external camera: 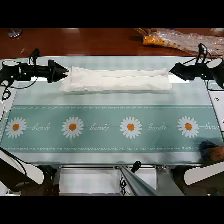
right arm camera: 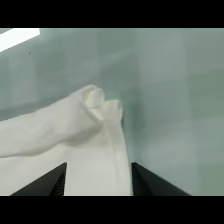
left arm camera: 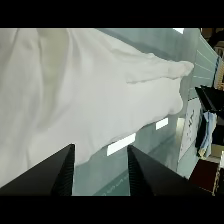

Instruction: Fold the shirts.

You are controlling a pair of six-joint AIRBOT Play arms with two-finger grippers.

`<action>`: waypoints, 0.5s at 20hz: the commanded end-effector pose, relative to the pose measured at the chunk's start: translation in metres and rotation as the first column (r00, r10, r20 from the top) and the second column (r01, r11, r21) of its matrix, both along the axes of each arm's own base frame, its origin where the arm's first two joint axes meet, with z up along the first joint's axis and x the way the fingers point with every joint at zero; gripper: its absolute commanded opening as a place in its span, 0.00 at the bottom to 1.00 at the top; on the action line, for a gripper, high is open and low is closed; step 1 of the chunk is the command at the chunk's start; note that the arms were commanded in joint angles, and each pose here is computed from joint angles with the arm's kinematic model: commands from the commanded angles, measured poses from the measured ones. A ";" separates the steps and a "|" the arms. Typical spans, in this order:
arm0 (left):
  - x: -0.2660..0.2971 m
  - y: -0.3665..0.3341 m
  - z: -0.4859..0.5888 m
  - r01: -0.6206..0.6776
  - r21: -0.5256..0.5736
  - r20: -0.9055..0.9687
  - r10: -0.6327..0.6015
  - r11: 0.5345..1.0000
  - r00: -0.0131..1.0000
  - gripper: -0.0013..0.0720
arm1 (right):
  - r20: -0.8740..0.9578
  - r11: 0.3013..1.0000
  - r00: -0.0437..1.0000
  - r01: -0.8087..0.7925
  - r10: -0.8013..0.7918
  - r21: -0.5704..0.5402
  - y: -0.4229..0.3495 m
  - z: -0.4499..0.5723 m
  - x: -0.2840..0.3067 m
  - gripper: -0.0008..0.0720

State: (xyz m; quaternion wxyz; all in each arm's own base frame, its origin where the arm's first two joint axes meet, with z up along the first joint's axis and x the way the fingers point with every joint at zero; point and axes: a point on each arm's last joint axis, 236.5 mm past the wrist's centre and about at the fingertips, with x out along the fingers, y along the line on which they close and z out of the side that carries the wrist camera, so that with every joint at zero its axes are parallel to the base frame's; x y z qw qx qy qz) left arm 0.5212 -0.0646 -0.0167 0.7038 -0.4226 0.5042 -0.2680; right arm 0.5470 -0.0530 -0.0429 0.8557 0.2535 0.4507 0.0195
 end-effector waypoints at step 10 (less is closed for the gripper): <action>-0.017 -0.008 0.023 0.068 -0.080 -0.004 -0.069 0.994 0.998 0.57 | -0.251 0.934 0.968 0.068 0.024 0.351 0.039 -0.055 -0.036 0.75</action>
